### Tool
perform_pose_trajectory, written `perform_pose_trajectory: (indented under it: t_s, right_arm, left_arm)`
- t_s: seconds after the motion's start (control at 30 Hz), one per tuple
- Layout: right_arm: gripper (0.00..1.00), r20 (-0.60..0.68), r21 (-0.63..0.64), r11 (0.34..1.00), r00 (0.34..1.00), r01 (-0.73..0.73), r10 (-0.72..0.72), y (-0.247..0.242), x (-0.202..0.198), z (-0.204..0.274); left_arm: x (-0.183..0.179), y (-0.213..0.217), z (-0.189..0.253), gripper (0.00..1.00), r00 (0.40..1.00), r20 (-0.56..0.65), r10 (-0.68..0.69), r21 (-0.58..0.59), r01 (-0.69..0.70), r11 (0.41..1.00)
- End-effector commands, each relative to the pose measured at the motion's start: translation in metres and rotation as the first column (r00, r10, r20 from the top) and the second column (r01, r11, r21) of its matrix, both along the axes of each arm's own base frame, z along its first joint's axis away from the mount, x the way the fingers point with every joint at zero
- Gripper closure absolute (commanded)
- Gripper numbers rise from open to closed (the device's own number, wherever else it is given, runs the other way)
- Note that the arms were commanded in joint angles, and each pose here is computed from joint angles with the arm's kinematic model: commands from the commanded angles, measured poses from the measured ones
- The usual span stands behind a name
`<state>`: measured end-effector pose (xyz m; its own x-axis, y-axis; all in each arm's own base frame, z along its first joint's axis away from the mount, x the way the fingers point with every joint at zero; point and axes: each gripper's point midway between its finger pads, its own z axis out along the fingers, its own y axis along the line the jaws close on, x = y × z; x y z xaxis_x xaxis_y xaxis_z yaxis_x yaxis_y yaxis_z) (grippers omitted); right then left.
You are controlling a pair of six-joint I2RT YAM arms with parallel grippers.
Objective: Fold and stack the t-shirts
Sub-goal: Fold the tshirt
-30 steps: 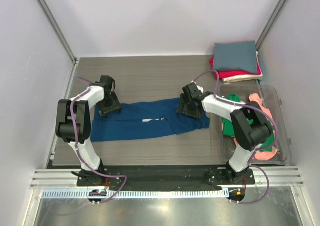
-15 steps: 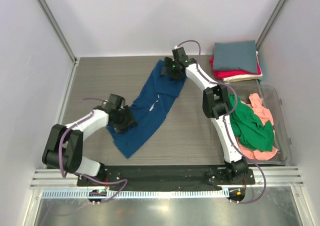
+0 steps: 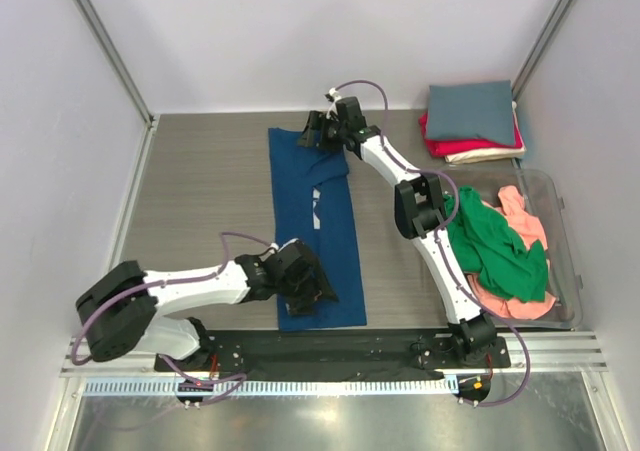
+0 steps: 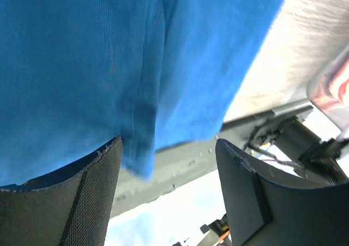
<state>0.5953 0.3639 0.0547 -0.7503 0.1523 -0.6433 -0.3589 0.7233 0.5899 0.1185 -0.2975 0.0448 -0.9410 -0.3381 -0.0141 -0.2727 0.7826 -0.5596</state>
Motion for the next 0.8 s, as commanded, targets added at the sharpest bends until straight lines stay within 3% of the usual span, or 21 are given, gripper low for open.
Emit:
perform_pose_trajectory:
  t_s: [0.0,0.17,0.37,0.57,0.77]
  right_arm:
    - [0.18,-0.064,-0.107,0.994,0.998,0.018,-0.025,-0.009,-0.011,-0.054]
    - [0.17,-0.020,-0.135,0.982,0.991,0.131,-0.135,-0.027,0.005,-0.036]
    - [0.17,-0.024,-0.117,0.908,0.913,0.402,-0.407,-0.078,0.040,-0.019]
    - [0.17,0.005,0.037,0.941,0.941,0.337,-0.338,-0.070,0.055,0.028]
    - [0.11,0.248,0.212,0.966,0.947,0.151,-0.203,-0.047,0.047,0.175]
  left_arm:
    - [0.001,0.011,0.030,0.30,0.996,0.056,0.076,0.006,-0.077,0.997]
    - [0.004,0.035,0.077,0.30,0.975,0.211,0.068,0.014,-0.073,0.997]
    - [0.010,0.079,0.102,0.29,0.950,0.311,0.001,0.209,-0.069,0.975]
    - [0.015,0.097,0.125,0.29,0.926,0.377,0.015,0.220,-0.105,0.970]
    - [0.019,0.109,0.129,0.28,0.896,0.444,0.032,0.197,-0.132,0.971]
